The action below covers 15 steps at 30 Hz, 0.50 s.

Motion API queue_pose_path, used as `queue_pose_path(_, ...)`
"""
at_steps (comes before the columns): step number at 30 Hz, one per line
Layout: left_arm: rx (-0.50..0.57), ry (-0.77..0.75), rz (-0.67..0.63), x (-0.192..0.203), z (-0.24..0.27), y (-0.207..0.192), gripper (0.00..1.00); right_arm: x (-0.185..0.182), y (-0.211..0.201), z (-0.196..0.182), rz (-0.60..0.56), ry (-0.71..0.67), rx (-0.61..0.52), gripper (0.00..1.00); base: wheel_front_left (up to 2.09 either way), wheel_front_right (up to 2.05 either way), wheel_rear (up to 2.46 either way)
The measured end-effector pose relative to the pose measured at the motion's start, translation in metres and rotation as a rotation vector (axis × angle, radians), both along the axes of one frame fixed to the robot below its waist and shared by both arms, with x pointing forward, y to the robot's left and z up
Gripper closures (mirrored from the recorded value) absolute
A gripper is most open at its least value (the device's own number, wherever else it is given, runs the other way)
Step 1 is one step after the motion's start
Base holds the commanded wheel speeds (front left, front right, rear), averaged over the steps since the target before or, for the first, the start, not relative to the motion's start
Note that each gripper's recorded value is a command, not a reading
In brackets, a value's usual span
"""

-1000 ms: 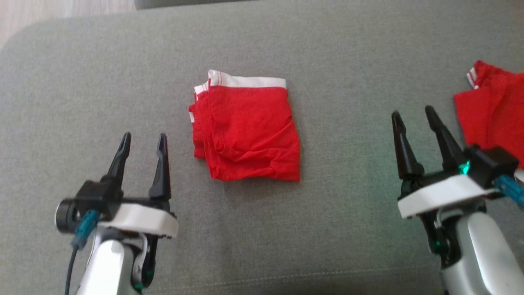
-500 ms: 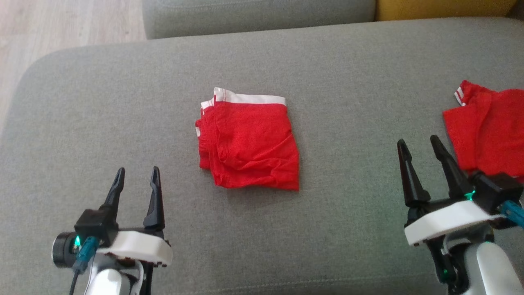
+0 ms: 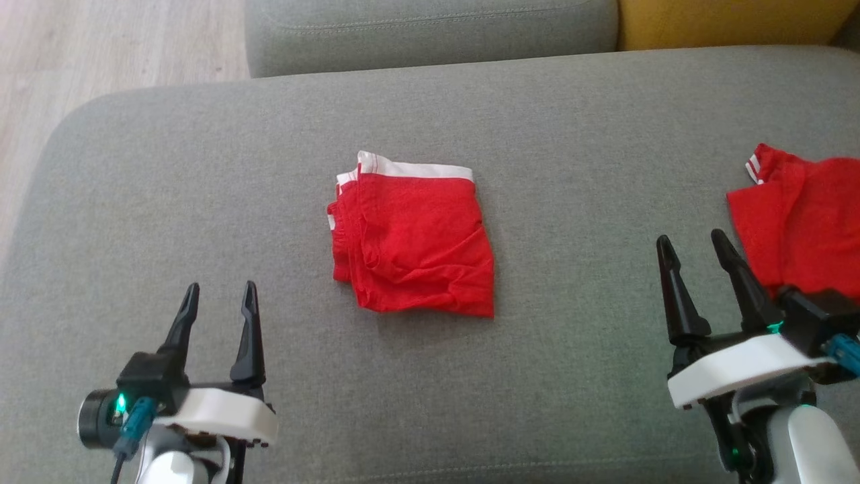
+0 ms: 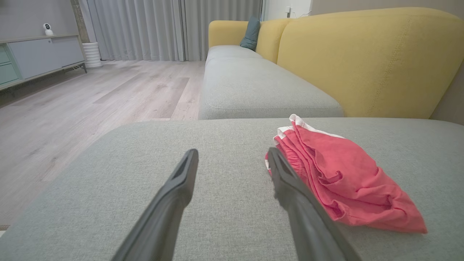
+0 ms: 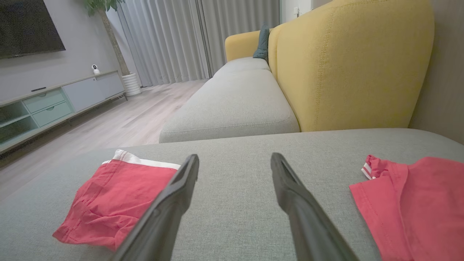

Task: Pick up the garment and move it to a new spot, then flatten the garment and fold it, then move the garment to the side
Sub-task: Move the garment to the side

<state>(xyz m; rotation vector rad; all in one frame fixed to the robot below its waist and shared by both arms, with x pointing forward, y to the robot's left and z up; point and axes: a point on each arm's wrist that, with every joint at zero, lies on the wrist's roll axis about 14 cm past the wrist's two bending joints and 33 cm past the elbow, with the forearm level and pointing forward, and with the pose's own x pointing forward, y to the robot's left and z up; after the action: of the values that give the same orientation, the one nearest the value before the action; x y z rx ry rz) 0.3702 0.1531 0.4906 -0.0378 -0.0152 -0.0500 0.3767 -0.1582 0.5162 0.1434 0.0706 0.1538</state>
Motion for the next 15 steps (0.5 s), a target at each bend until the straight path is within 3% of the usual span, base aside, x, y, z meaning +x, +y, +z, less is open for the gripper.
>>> queue_pose_path(15, 0.006, 0.003, -0.007, -0.0004, 0.0005, -0.0022, 0.0, 0.002, 0.0011, -0.0009, 0.003, 0.006, -0.005, 0.0, 0.0, 0.0, 0.0)
